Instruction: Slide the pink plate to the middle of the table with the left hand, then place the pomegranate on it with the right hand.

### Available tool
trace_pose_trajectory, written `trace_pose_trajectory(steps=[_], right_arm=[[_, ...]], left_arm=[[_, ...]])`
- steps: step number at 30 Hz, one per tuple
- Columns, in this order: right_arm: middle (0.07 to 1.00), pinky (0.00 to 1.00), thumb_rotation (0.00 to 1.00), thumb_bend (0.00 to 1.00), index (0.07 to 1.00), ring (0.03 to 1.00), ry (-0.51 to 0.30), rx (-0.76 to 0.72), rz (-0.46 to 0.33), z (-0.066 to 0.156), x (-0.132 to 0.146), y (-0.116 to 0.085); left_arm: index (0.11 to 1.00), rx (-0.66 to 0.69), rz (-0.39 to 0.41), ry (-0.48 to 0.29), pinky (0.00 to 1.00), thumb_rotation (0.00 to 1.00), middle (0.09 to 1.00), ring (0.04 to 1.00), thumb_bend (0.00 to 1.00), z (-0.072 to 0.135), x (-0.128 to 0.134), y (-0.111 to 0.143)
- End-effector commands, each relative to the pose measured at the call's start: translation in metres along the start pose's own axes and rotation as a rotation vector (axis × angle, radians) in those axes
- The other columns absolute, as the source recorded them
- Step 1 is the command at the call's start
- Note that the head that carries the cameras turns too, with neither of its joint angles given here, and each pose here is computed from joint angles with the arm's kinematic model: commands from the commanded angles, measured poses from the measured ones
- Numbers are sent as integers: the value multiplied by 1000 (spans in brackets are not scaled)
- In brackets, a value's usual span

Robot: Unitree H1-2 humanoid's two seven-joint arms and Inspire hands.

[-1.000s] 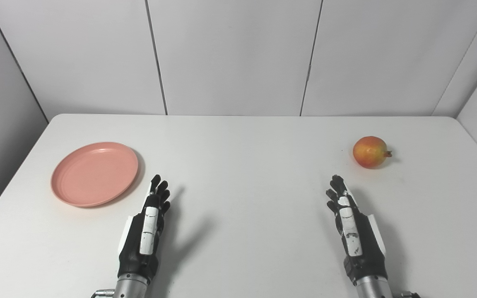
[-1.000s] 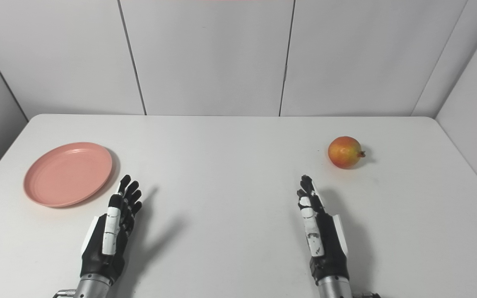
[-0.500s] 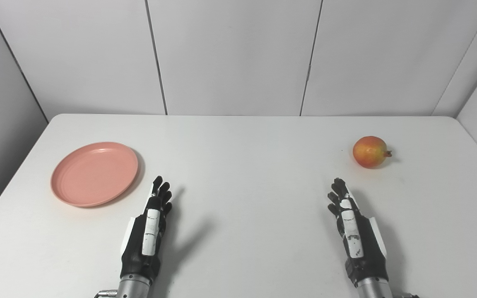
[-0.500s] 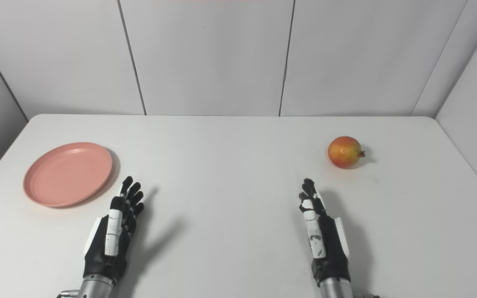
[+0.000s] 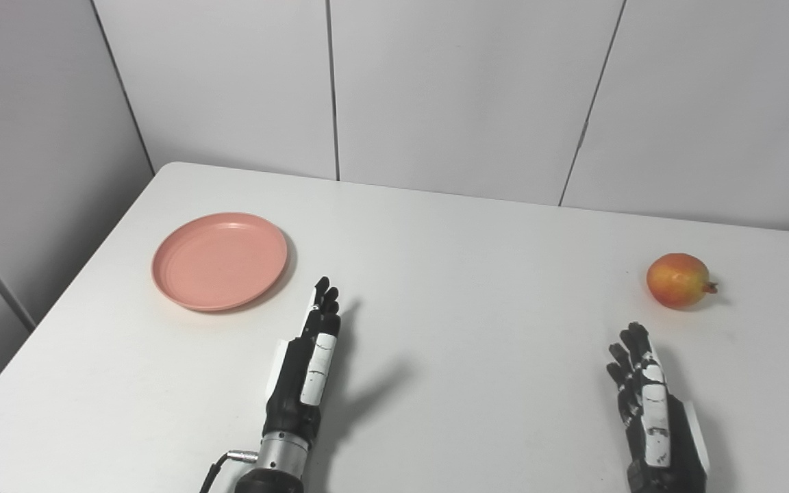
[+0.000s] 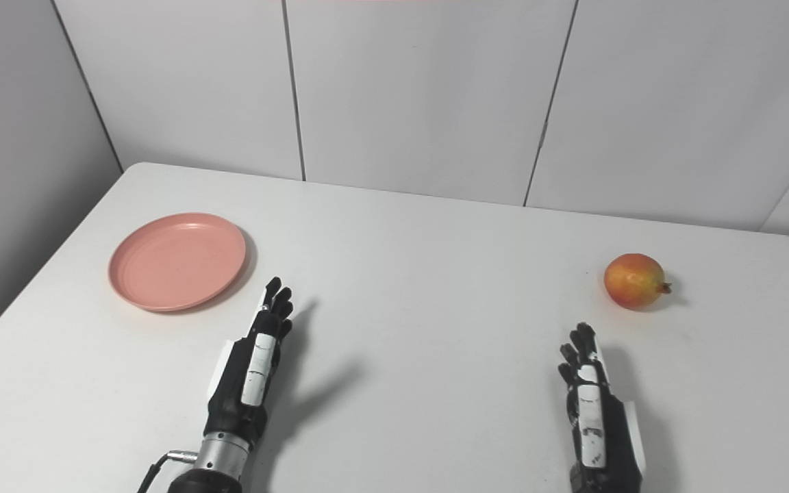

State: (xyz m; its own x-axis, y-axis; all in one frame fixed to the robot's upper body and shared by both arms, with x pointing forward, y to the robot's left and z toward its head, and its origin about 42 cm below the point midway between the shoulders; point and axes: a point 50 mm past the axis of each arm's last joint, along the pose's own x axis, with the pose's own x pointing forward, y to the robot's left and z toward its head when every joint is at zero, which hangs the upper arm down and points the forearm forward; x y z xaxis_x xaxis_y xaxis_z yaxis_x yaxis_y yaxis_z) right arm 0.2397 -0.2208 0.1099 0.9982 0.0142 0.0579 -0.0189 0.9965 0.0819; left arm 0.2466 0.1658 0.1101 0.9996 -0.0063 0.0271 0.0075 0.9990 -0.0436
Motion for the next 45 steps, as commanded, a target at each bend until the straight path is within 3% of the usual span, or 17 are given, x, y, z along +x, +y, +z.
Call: trace_pose_trajectory(steps=[1,34,45], right_arm=[[998,1000,1000,804,989,985,22,-51,0,-12,-19,-22],[995,1000,1000,723,985,977,39,-51,-5,-31,-12,-20],[985,990,1000,705,969,968,28,-51,-6,-29,-15,-19]], left_arm=[[1000,3,-18,4,1000,1000,1000,1000,808,-6,-10,-6],[1000,27,-25,2,1000,1000,1000,1000,783,-27,-4,-4],[1000,-66,-6,-4,1000,1000,1000,1000,790,-13,-3,0]])
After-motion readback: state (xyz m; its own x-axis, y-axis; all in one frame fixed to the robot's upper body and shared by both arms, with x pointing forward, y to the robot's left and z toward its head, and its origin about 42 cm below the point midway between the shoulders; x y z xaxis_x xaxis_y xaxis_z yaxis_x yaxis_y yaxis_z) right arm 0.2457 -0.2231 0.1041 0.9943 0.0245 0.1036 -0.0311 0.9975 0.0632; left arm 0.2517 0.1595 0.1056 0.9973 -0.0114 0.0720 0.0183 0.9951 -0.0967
